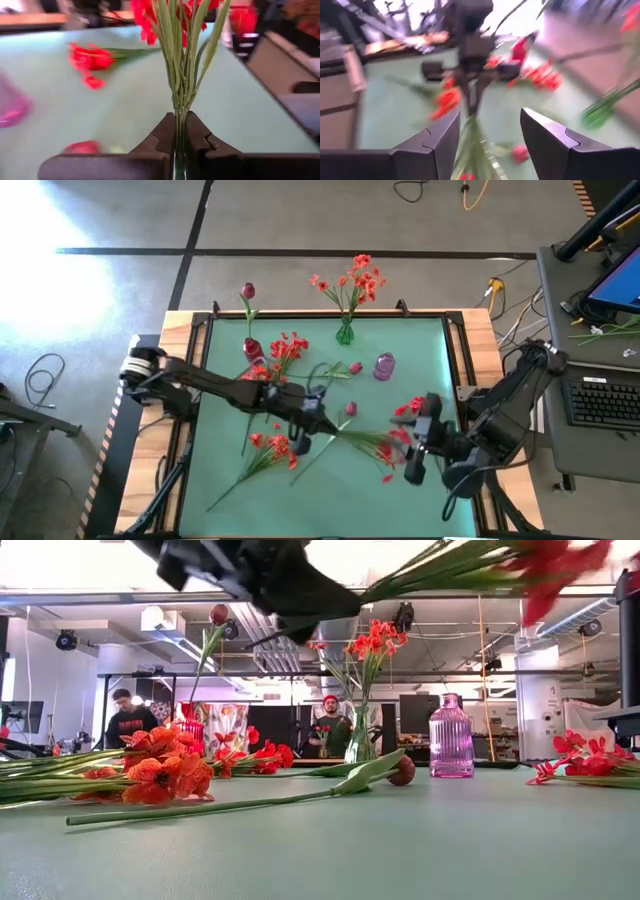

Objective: Sort flowers into vase by color
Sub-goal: Put the bottom red flowers into the violet flower vase

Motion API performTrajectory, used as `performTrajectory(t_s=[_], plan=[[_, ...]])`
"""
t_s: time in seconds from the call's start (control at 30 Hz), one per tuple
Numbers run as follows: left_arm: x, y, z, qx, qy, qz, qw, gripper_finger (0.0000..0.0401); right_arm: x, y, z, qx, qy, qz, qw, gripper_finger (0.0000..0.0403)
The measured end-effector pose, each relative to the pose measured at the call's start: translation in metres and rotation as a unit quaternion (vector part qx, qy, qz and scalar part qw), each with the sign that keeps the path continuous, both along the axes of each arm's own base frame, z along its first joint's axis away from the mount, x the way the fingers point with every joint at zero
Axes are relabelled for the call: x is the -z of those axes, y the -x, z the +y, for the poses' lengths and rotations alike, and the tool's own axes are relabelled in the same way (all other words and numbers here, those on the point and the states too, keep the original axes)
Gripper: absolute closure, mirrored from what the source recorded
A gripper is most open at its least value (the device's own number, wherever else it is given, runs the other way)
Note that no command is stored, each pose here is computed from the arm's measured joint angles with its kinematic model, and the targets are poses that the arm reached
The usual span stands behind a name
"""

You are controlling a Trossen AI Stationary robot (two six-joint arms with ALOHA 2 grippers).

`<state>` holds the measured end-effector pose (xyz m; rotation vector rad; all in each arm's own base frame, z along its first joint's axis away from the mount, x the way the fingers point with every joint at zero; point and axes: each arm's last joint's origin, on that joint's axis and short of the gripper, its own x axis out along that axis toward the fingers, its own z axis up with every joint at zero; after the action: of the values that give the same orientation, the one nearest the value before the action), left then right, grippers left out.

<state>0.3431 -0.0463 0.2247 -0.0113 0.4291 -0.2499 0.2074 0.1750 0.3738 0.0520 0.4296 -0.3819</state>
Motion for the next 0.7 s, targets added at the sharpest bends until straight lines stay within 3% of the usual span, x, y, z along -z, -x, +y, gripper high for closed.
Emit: performTrajectory(t_s=[0.13, 0.33, 0.53, 0.7], plan=[[-0.016, 0.020, 0.021, -0.045, -0.017, -0.038, 0.998, 0.0401, -0.005, 0.002, -0.015, 0.028, 0.084, -0.005, 0.996, 0.0202], [-0.030, 0.047, 0.060, -0.110, -0.020, -0.069, 0.991, 0.0401, -0.012, -0.003, -0.043, 0.073, 0.137, 0.010, 0.988, 0.0202], [-0.043, 0.067, 0.068, -0.130, -0.021, -0.137, 0.982, 0.0401, -0.011, -0.015, -0.067, 0.078, 0.248, 0.090, 0.961, 0.0202], [-0.057, 0.084, 0.072, -0.192, -0.045, -0.169, 0.966, 0.0401, -0.009, -0.020, -0.076, 0.086, 0.233, 0.104, 0.963, 0.0202]])
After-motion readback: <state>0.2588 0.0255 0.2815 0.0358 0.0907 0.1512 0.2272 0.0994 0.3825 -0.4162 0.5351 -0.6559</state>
